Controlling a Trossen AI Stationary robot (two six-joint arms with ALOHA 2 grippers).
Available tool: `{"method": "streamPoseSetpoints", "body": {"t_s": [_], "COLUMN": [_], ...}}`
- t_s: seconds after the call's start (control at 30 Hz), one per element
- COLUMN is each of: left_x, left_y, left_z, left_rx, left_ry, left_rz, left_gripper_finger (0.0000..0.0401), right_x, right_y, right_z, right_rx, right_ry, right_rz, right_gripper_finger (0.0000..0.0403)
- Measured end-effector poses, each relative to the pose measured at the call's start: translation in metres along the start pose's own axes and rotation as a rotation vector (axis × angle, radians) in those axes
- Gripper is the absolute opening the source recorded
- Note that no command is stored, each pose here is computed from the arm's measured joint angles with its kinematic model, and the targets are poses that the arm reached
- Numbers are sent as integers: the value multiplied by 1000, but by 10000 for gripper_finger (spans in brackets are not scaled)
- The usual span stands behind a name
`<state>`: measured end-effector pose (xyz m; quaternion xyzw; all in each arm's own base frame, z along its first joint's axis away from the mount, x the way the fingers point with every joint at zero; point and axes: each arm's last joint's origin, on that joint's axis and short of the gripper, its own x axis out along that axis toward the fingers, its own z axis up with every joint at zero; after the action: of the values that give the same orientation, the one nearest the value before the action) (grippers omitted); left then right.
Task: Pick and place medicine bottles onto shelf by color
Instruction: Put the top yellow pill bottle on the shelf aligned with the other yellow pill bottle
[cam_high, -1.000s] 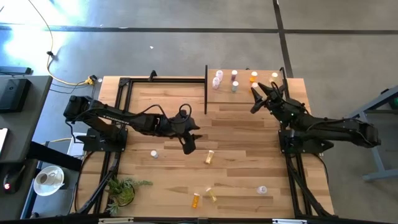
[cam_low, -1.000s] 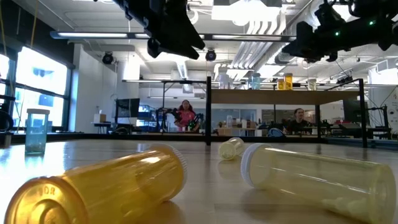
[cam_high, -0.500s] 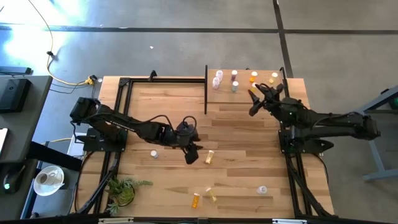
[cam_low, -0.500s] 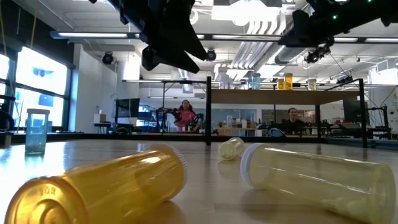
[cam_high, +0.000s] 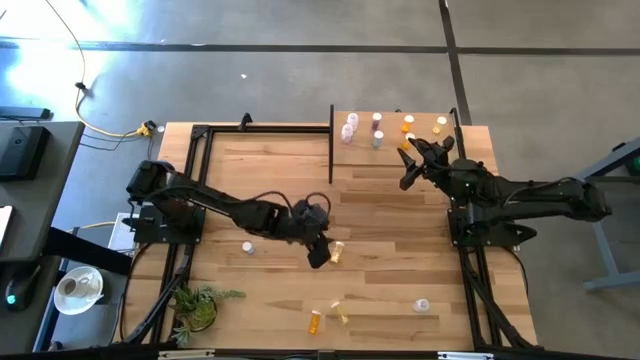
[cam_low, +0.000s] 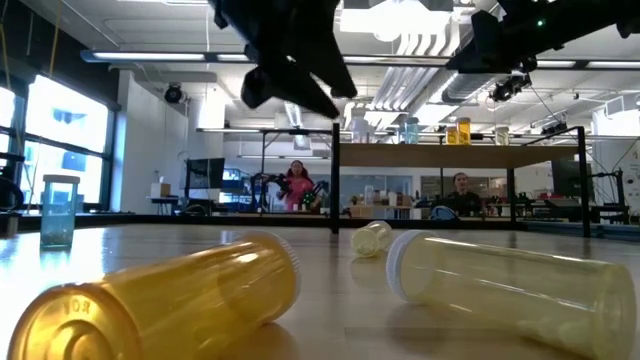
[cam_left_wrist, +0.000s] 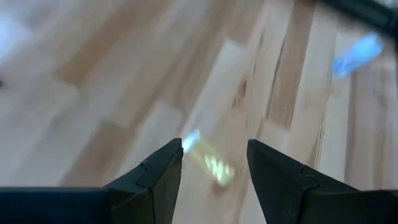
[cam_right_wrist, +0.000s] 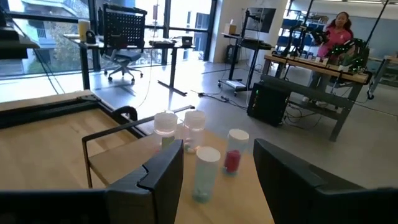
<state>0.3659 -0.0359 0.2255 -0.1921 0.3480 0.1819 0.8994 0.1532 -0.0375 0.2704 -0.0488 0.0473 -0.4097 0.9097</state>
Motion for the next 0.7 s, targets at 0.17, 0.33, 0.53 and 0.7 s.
{"method": "streamPoseSetpoints", "body": {"t_s": [0.17, 0.33, 0.53, 0.7], "left_x": [23, 42, 59, 71], "left_y": [-6, -9, -8, -8], "left_z": [-19, -29, -40, -47], "left_rx": [-4, -27, -36, -30], "left_ry": [67, 84, 121, 127], "left_rz": [8, -1, 23, 25], "left_gripper_finger": [172, 172, 172, 172], "right_x": [1, 1, 1, 1], "right_y": [1, 1, 2, 2], "right_z": [-2, -2, -3, -3], "right_rx": [-12, -4, 2, 1], "right_ry": [13, 16, 19, 21], "right_rz": [0, 0, 1, 1], "right_gripper_finger": [186, 186, 186, 186]}}
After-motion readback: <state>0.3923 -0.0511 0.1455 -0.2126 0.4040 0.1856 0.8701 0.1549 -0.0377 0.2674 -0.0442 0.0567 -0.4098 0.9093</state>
